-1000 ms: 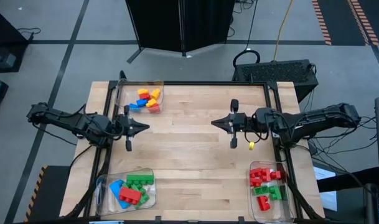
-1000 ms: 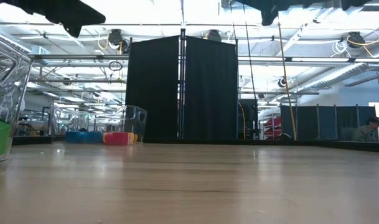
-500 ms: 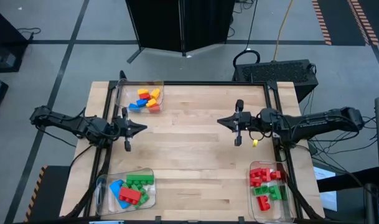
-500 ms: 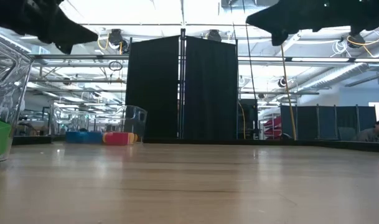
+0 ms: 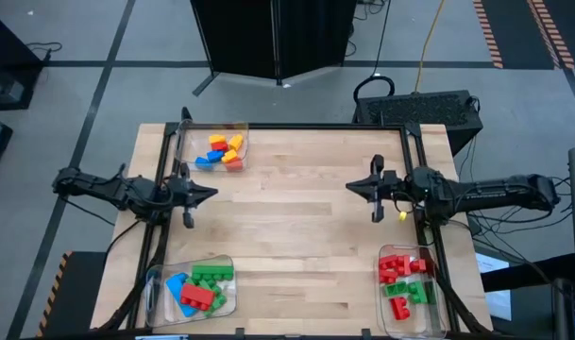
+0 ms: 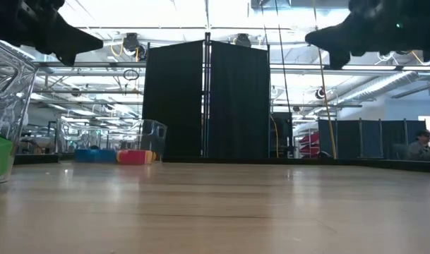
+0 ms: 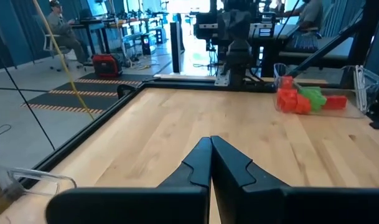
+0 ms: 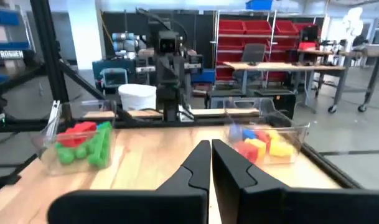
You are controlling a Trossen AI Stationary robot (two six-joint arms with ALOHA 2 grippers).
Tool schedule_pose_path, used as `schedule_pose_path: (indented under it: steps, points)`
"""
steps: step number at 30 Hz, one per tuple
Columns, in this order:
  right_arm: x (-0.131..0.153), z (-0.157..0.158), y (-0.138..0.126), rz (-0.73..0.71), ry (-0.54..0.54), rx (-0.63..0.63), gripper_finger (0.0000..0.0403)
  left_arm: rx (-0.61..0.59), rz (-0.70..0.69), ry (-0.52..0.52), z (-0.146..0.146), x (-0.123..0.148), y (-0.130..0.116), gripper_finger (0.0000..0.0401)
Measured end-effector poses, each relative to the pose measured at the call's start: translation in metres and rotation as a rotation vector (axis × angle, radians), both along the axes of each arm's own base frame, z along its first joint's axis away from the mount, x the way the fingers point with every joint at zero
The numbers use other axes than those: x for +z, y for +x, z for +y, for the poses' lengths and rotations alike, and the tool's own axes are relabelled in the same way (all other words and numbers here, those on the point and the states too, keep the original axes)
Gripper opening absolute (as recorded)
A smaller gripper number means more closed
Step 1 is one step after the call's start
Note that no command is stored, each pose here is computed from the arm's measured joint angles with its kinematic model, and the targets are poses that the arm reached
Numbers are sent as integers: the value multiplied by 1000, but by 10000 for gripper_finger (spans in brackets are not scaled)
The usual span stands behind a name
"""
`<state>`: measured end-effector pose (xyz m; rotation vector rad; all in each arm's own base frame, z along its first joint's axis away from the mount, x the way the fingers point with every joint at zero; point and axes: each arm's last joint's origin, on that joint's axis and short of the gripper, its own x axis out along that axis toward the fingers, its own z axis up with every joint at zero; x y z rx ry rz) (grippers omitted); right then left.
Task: Sort blocks by size
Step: Return to Home Position
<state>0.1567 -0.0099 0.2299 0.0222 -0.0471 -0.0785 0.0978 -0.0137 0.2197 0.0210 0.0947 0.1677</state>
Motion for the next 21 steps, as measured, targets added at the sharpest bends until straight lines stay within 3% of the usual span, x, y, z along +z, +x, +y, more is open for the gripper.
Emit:
schedule_pose_path:
  steps: [6, 21]
  points:
    - [-4, -1, -14, -154, 94, 0, 0, -3, -17, -12, 1, 1, -6, 8]
    - [-7, 4, -34, -129, 111, 50, 0, -14, 4, -42, 2, -3, -10, 8]
